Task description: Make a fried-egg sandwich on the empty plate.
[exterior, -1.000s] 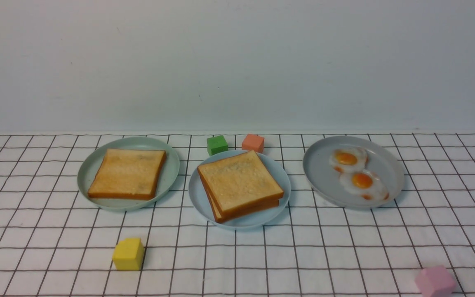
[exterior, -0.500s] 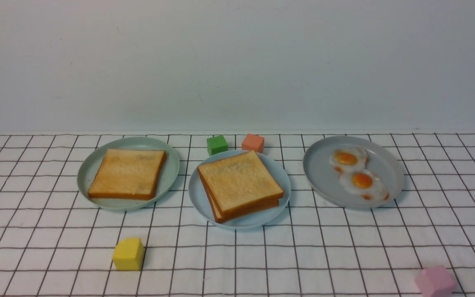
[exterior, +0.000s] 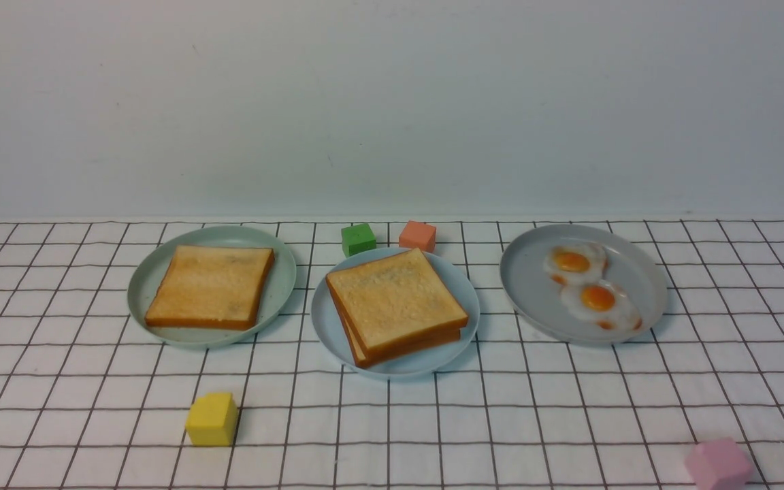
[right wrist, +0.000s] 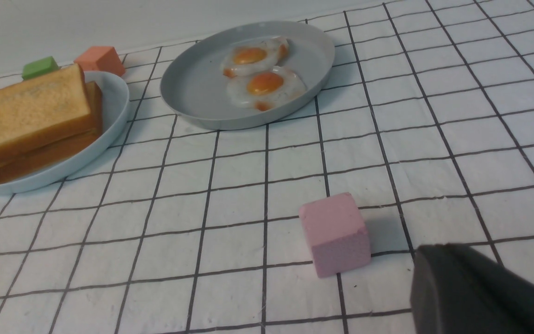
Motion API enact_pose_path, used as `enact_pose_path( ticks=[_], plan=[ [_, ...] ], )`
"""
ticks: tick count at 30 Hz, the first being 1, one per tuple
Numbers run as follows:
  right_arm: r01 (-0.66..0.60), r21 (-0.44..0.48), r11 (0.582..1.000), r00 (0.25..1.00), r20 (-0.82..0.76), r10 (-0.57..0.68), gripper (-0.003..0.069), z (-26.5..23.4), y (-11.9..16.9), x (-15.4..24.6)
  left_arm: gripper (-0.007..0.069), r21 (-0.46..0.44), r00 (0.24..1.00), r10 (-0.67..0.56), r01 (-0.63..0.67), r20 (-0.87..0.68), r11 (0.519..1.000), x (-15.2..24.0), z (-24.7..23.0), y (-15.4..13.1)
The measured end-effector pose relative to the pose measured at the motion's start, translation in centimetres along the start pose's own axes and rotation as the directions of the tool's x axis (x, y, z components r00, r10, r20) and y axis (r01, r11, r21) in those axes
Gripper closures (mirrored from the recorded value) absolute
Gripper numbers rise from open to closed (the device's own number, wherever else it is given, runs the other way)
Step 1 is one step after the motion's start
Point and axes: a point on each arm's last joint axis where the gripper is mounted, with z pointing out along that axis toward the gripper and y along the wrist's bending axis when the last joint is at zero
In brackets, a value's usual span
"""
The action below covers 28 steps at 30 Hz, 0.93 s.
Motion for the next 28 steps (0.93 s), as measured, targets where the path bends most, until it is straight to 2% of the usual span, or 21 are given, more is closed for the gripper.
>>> enact_pose_path(
  ticks=[28],
  plan=[
    [0.000,0.000,1.000,1.000,0.000,0.000,0.0632,0.00,0.00,0.00,0.0629,0.000,1.000,0.000,0.000,0.000,1.000,0.00,0.00,0.00]
  ],
)
